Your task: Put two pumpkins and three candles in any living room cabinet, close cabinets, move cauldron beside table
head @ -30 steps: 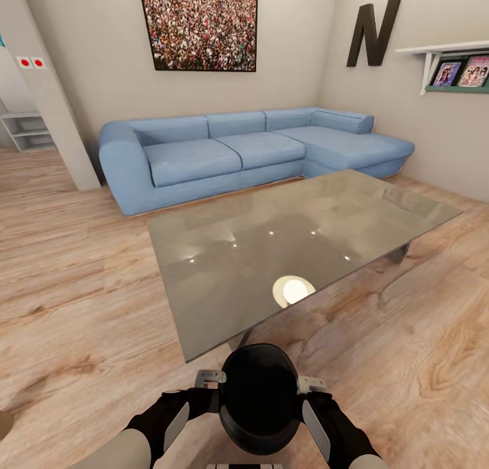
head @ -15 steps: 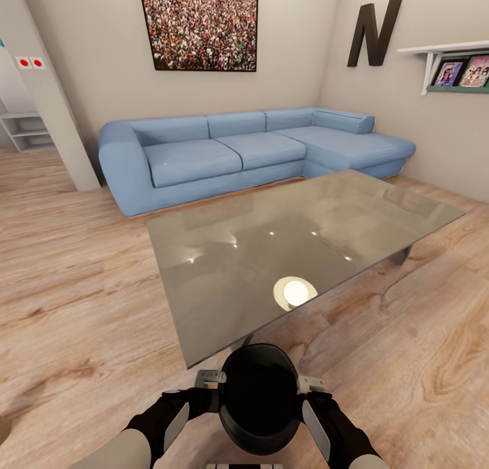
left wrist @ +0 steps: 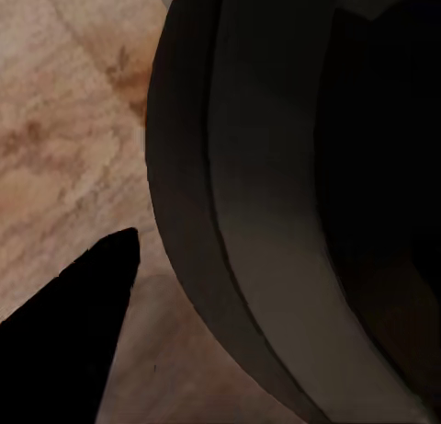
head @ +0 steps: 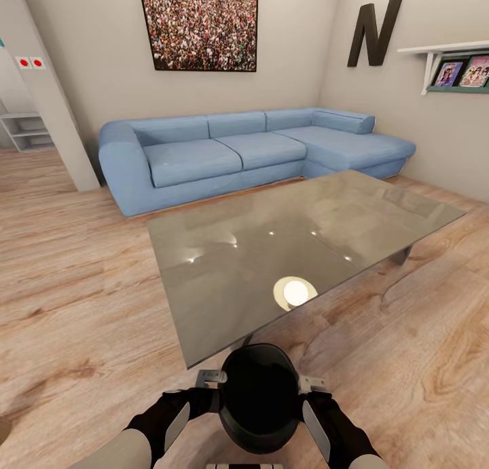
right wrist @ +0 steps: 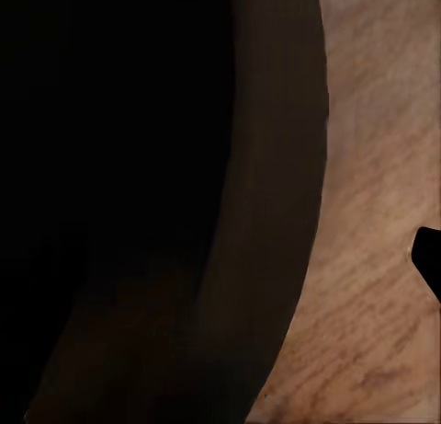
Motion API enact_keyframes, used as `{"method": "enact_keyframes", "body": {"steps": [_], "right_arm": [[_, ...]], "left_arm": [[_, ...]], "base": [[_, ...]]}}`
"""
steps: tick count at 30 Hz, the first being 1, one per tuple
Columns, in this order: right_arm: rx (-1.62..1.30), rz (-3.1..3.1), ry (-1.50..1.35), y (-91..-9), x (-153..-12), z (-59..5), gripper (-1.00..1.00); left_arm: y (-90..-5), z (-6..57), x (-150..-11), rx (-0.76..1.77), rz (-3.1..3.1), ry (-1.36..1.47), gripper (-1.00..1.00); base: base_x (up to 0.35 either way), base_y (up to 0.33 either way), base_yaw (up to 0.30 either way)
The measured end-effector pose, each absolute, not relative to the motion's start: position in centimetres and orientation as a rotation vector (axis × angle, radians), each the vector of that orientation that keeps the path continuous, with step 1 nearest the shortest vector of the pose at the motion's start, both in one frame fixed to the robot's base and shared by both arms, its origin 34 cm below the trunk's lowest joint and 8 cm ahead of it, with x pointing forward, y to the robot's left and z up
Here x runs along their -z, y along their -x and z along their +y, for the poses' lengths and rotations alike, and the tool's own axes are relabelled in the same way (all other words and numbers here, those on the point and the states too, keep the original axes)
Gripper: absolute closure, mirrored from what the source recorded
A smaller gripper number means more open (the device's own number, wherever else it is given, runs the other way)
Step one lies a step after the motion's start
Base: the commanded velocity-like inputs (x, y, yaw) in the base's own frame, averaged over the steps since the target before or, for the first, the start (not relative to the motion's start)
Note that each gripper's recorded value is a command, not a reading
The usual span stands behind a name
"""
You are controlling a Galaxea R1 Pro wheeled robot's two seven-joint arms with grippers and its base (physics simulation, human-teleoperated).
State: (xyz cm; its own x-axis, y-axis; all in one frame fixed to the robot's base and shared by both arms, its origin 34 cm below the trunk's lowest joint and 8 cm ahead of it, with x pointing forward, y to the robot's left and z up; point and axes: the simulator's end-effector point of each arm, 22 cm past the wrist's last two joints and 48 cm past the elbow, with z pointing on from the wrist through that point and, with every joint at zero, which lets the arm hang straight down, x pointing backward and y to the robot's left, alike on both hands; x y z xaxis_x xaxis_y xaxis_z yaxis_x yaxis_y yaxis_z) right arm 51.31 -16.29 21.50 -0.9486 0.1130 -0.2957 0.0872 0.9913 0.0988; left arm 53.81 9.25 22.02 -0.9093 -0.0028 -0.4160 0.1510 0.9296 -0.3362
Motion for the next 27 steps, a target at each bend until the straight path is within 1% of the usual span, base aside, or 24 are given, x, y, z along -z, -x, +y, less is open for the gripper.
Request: {"method": "enact_keyframes", "body": {"steps": [27], "right_arm": [[-0.121, 2.830, -0.147, -51.31, -21.50, -16.31, -1.00]], "left_arm": [[-53.83, 9.24, -22.04, 0.511, 2.669, -0.107, -1.00]], "base": [[0.000, 0.000, 0.000]]}}
